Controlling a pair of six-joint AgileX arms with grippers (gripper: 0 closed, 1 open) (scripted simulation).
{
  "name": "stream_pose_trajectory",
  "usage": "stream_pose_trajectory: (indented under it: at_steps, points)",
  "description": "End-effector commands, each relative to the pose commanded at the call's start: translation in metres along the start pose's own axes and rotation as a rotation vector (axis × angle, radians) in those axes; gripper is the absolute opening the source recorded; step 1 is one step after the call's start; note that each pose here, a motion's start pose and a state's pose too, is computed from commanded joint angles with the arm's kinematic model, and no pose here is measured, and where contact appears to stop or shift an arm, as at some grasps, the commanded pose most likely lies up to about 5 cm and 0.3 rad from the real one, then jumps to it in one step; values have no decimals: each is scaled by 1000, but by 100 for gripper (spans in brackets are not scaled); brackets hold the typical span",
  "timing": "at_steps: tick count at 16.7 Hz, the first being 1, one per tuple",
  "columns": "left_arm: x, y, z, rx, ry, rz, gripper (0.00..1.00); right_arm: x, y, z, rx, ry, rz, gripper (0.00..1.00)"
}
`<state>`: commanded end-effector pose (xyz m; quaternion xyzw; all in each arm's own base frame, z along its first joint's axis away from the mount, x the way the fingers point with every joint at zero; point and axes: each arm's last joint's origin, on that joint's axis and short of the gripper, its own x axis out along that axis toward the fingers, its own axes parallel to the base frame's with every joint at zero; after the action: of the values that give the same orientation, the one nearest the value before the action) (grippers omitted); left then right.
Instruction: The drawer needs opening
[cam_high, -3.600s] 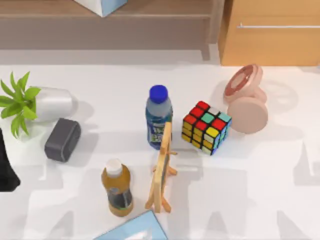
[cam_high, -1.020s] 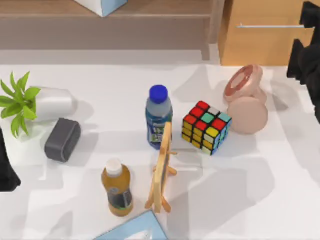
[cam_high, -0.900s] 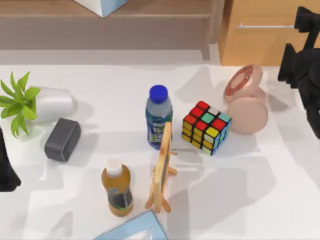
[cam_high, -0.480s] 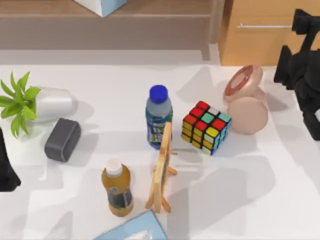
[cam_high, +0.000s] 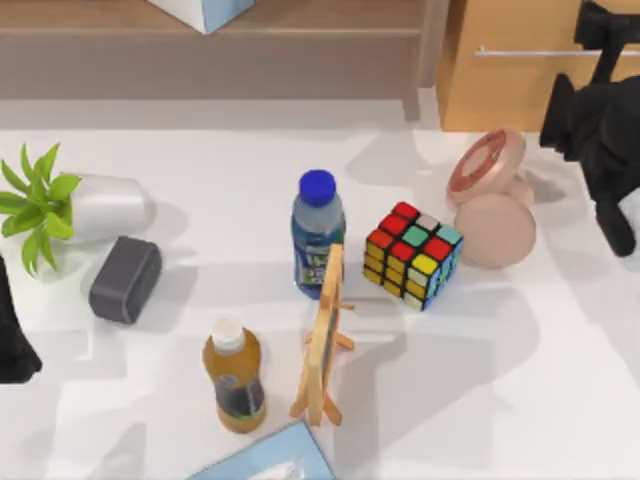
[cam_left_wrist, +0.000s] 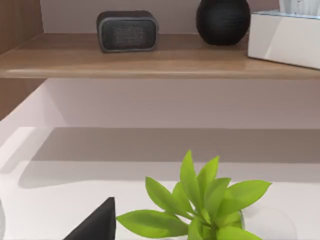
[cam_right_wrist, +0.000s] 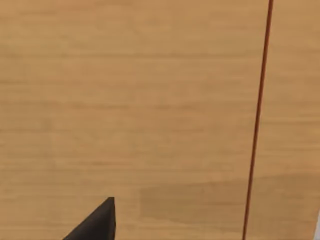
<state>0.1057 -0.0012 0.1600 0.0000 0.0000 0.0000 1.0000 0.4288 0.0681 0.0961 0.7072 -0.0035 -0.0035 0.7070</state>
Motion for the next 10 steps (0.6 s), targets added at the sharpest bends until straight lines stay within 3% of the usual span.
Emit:
stream_pose_trajectory:
  at_steps: [2, 10]
  points:
    - [0, 0, 0, 0, 0, 0, 100, 0, 0, 0, 0, 0, 0, 100]
    - [0, 0, 0, 0, 0, 0, 100, 0, 0, 0, 0, 0, 0, 40]
